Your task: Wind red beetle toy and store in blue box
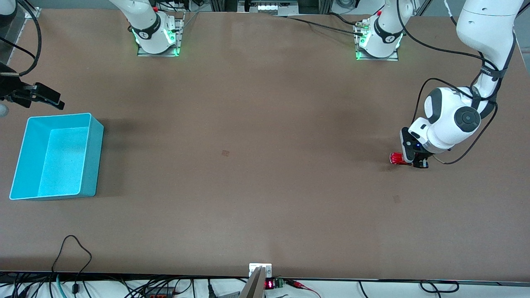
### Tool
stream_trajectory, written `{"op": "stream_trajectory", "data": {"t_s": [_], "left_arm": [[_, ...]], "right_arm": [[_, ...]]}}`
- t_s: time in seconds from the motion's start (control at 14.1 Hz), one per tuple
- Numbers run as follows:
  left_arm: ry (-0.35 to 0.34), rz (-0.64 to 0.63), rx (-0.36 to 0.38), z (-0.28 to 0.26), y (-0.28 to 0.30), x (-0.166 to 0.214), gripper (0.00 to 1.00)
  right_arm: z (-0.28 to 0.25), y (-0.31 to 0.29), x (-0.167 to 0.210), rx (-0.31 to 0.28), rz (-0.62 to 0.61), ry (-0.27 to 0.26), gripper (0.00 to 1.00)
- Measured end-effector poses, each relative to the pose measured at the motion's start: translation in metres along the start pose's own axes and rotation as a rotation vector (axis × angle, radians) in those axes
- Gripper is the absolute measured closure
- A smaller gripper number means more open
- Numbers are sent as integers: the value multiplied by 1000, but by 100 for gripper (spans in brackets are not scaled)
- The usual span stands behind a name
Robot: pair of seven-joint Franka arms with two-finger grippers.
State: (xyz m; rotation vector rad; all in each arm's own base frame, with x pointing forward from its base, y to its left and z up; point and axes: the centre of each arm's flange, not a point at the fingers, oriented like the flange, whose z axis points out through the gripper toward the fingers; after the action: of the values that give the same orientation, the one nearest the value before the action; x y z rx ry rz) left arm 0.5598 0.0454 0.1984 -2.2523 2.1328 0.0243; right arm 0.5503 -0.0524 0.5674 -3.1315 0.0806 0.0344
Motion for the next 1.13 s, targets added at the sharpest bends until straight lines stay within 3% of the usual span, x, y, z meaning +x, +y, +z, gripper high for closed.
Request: {"op": "stream_trajectory", "data": {"t_s": [0.28,0.78,1.13], "left_arm": [[-1,-19,0,0,0,-10,60],[-8,-55,4,4,2,-103,60],[-11,-53,9,5,2,-133,60]], "right_arm": [[2,-8,2,-2,-14,-1,0],[5,-4,4,-5,-7,3,0],[12,-8,8,-7,-11,-6,0]]}}
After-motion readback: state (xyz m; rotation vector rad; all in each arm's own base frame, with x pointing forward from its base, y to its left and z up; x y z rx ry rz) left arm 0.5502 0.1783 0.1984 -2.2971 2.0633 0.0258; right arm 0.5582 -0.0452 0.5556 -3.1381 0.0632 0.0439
